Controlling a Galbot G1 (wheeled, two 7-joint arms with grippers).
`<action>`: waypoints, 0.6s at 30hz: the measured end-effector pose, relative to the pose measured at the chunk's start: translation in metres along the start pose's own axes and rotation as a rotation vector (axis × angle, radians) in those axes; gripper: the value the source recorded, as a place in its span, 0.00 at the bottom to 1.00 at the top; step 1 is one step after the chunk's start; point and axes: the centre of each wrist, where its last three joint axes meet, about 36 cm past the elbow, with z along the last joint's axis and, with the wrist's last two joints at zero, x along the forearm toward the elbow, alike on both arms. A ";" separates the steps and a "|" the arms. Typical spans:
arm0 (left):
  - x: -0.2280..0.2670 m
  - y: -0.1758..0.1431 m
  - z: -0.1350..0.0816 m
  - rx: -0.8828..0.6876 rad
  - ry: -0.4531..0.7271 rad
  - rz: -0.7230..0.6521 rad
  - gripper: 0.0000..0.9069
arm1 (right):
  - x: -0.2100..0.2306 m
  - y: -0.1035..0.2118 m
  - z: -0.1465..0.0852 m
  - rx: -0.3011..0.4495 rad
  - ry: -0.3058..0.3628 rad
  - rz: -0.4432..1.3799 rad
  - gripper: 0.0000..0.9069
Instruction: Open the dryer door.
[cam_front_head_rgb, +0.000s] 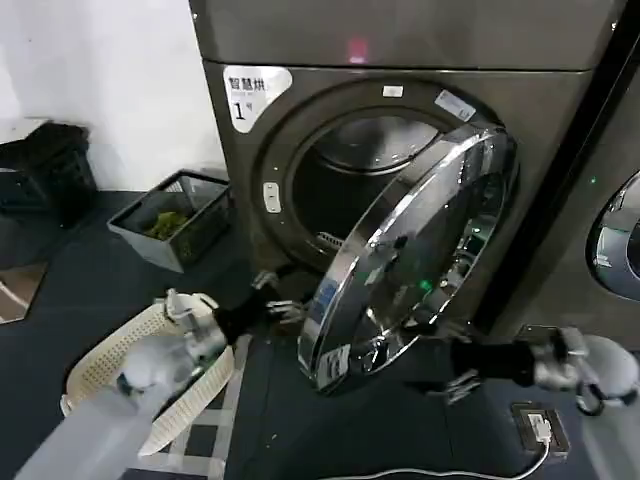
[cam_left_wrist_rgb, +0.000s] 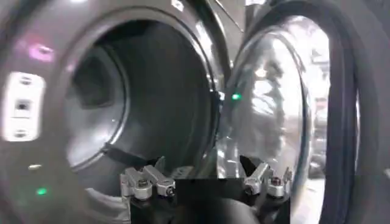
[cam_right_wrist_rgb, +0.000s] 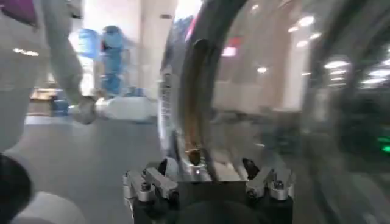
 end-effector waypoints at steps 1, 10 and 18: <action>-0.007 -0.001 0.001 0.000 0.000 0.020 1.00 | 0.011 0.003 -0.002 0.006 0.014 0.039 1.00; -0.050 -0.016 0.010 0.001 -0.005 0.131 1.00 | 0.099 0.060 -0.027 0.092 0.041 0.683 1.00; -0.066 -0.030 0.008 0.000 -0.006 0.204 1.00 | 0.154 0.100 -0.053 0.198 0.070 1.410 1.00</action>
